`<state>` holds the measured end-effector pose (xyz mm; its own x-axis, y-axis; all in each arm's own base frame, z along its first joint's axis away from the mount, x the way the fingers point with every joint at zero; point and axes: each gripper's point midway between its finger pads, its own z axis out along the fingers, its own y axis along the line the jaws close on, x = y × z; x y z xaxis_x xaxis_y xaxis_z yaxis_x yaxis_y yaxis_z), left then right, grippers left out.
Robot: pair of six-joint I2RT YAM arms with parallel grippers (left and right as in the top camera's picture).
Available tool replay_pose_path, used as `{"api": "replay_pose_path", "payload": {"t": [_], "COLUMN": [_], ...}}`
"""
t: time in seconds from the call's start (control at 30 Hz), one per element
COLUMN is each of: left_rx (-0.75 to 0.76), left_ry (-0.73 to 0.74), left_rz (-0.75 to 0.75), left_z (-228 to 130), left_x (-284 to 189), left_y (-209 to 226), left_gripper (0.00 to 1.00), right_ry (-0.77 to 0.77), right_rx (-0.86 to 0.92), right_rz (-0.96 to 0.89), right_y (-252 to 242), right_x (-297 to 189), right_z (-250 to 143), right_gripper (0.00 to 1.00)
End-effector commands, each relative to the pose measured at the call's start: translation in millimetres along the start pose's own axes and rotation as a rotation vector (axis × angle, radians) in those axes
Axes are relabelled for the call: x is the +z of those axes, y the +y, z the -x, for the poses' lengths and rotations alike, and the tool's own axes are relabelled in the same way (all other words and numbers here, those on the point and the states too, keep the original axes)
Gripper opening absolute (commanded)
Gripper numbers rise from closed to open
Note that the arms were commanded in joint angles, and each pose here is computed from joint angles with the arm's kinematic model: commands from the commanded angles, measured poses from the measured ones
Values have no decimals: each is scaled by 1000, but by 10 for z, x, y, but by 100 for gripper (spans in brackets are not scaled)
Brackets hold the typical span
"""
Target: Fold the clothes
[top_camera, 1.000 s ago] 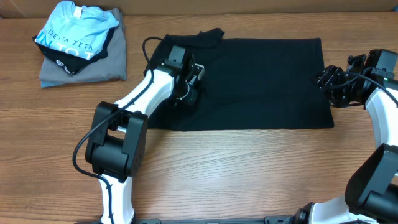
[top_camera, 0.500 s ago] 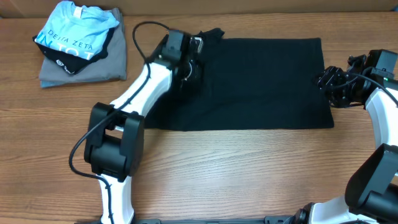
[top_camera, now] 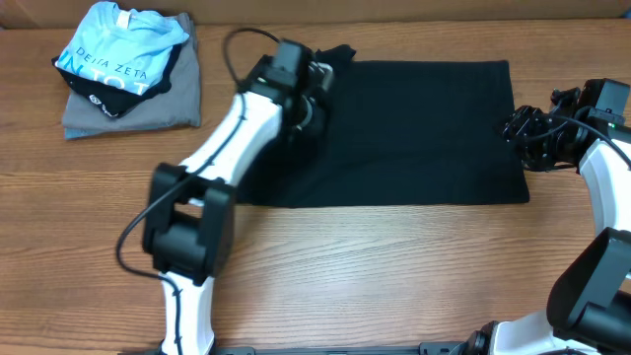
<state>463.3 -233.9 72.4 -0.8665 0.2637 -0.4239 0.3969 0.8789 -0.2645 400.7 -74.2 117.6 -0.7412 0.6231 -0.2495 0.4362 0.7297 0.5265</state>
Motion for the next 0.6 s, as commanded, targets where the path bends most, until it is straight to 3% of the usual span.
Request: {"api": "replay_pose_path", "payload": {"t": [0.0,0.13,0.27,0.4,0.57], "left_rx": [23,-2,2,6,-36], "left_ry": [99,145,117,43,-55], "left_rz": [-39,-62,-68,-50,141], "left_z": [-346,-514,-416,-29,373], "left_x": [544,816,811,437,-474], "left_y": [-133,-204,-241,-255,125], "left_gripper": [4,4,18,37,49], "right_ry": [-37,-37,-36,-34,-24], "right_rx": [-22,-22,-22,-21,-15], "right_rz": [10,10,10,10,6], "right_y": [78,79,78,77,67], "right_x": [-100,-100,-100,-100,-99], "right_z": [92,92,90,85,59], "right_gripper": [64,64,64,63,63]}}
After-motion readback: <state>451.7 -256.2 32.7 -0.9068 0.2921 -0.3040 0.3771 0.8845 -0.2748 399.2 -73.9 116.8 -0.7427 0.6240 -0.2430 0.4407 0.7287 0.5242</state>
